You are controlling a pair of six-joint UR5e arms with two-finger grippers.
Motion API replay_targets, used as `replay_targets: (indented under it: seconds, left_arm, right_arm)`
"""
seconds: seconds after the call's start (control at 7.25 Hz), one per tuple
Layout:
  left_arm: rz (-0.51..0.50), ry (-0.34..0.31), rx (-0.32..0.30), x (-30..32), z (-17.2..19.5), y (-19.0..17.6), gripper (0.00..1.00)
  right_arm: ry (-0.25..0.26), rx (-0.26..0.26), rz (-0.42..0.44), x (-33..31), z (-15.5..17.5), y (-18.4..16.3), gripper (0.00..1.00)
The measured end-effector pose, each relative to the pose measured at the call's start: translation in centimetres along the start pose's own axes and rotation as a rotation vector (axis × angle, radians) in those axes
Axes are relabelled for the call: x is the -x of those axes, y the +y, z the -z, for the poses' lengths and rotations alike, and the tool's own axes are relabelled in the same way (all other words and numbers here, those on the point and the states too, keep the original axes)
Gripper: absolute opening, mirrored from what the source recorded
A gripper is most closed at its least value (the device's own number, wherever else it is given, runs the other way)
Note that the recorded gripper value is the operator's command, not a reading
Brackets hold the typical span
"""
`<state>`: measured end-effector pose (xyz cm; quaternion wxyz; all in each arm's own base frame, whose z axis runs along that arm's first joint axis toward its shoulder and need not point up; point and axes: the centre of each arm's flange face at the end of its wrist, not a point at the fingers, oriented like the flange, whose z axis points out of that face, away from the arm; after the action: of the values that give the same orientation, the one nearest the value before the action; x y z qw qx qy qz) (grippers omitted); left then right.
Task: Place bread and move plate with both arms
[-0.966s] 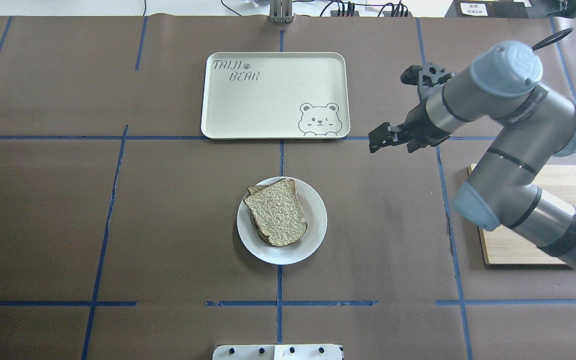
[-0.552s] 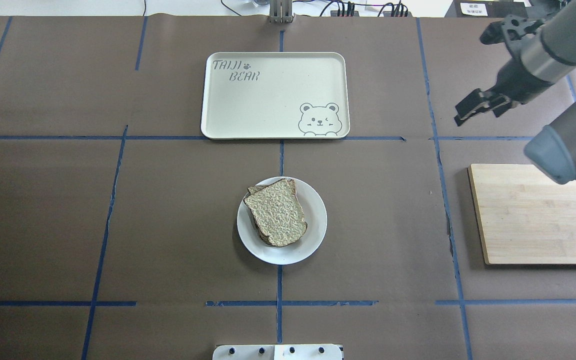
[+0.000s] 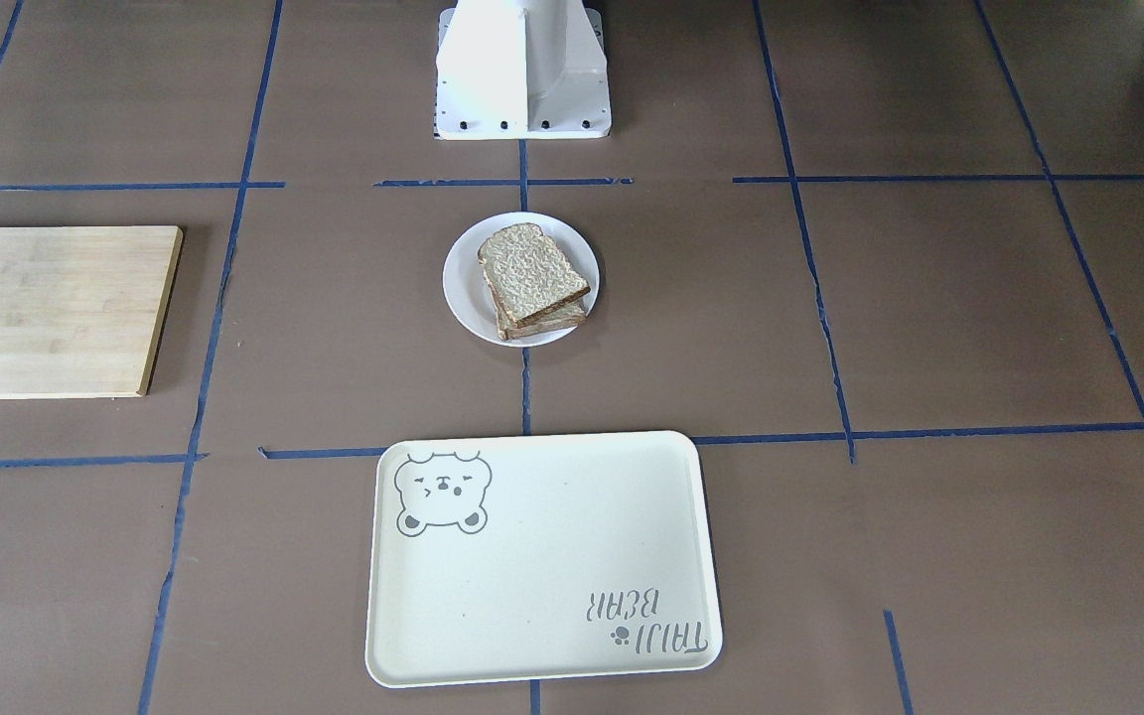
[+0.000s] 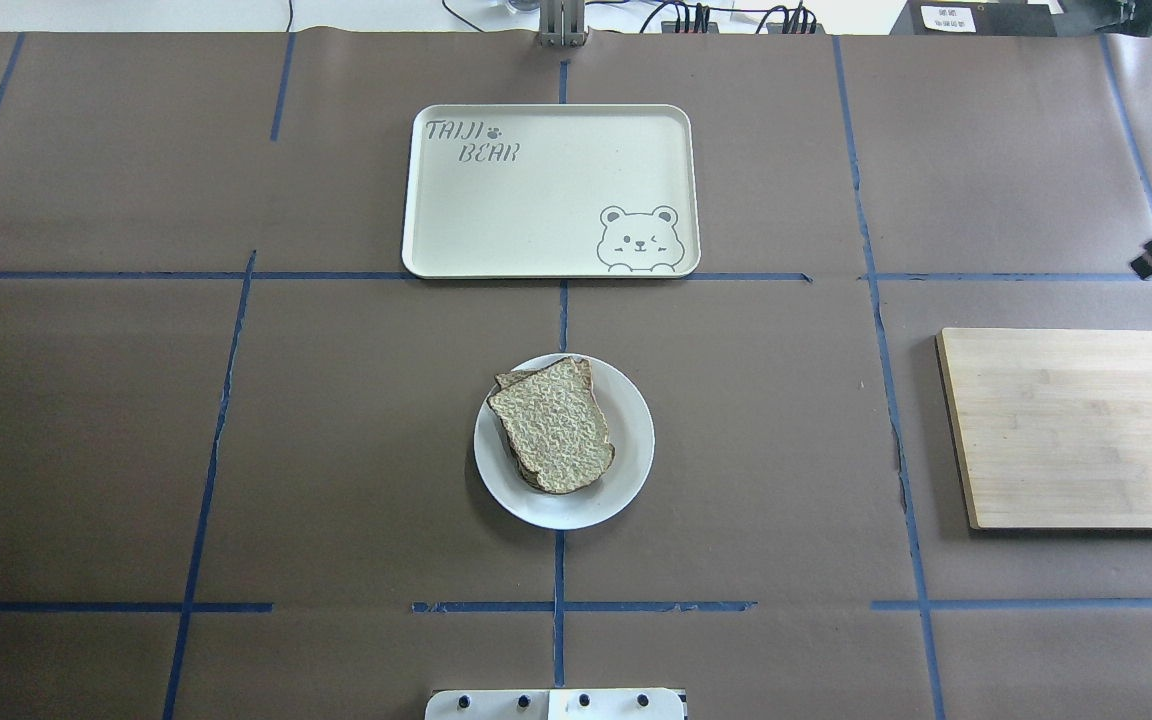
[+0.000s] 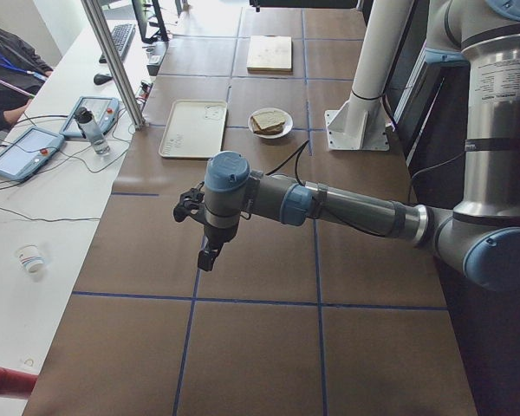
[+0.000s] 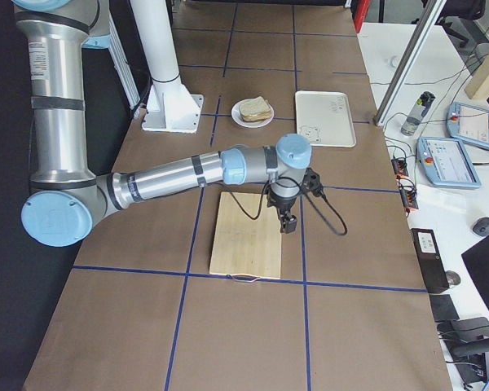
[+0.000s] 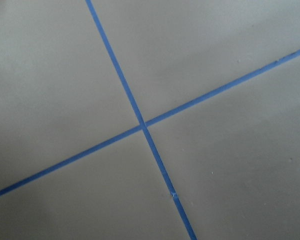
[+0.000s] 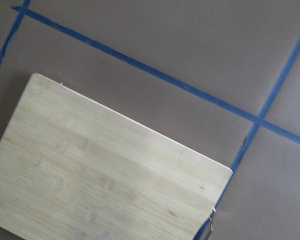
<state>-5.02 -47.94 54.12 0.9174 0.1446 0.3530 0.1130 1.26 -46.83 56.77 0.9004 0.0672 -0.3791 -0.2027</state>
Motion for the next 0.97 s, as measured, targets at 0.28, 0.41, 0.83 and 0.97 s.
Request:
replay_targets:
  seconds: [0.28,0.41,0.83,0.97]
  left_arm:
    - [0.091,0.094,-0.006,-5.0,-1.2,-3.0,1.0]
    - [0.096,0.149,-0.021,-8.4,-1.8,-4.1,1.0]
    - [0.216,0.346,-0.04,-21.0,-5.9,-4.7,1.0]
    - [0.248,0.418,-0.051,-25.0,-7.0,-4.1,1.0]
  right_arm:
    - [-0.018,0.025,-0.08,-4.1,-1.4,7.6,1.0]
    - [-0.022,0.036,-0.107,-4.9,-2.0,9.5,1.0]
    - [-0.027,0.044,-0.129,-5.4,-2.5,10.9,1.0]
    - [-0.028,0.045,-0.129,-5.5,-2.5,11.0,1.0]
